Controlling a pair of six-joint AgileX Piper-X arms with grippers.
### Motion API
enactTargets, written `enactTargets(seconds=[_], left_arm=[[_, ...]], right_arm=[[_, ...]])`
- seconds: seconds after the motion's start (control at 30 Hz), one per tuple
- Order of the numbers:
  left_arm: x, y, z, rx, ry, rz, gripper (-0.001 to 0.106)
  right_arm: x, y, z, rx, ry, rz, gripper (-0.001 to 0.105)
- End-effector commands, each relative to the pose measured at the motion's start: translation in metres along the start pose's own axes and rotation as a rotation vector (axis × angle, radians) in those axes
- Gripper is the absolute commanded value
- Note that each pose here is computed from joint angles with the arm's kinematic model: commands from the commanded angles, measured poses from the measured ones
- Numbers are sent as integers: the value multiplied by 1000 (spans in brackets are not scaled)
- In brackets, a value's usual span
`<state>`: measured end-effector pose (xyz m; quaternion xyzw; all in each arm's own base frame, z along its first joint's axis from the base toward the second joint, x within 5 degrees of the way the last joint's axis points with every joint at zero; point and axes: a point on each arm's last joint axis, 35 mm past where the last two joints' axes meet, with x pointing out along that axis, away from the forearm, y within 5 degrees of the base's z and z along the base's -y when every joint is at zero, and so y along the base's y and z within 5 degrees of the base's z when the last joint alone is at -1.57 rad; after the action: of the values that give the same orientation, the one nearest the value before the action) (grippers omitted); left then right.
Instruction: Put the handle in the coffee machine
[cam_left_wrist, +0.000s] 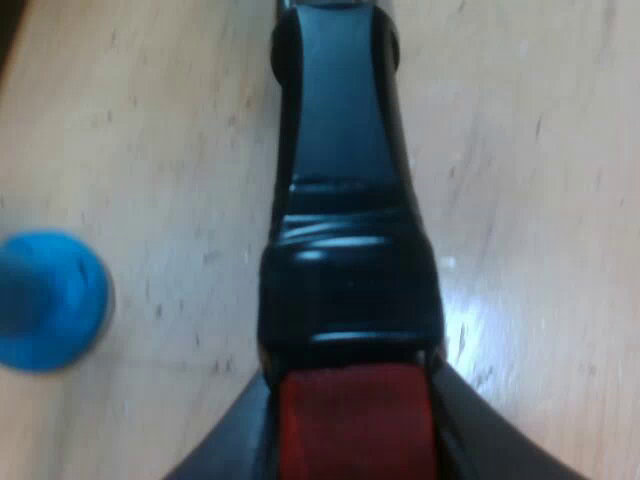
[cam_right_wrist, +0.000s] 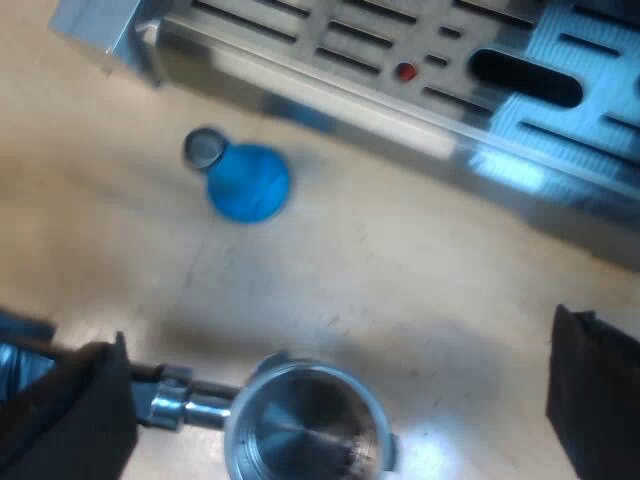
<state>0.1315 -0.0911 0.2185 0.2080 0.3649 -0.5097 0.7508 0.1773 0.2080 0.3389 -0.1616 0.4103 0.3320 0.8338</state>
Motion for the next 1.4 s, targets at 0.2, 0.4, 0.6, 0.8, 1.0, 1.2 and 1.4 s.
enactTargets(seconds=[0.2, 0.4, 0.6, 0.8, 1.0, 1.2, 1.4], left_arm=[[-14, 0, 9, 13, -99, -2, 0], [-24, 15, -2, -106, -114, 44, 0], [-32, 27, -10, -175, -122, 117, 0], [-36, 34, -16, -220, -126, 155, 0], [-41, 44, -24, -295, -133, 197, 0], [-49, 59, -29, -328, -134, 235, 0], [-59, 81, -21, -355, -167, 229, 0]], right_arm=[[-5, 7, 3, 15, -33, -16, 89], [-8, 24, 1, -9, -48, -50, 89], [-14, 51, -1, -45, -129, -186, 89], [-9, 72, -1, -16, -304, -239, 89], [14, 79, -11, 39, -443, -210, 88], [28, 81, -17, -31, -556, -191, 83], [26, 85, -12, -21, -624, -80, 82]])
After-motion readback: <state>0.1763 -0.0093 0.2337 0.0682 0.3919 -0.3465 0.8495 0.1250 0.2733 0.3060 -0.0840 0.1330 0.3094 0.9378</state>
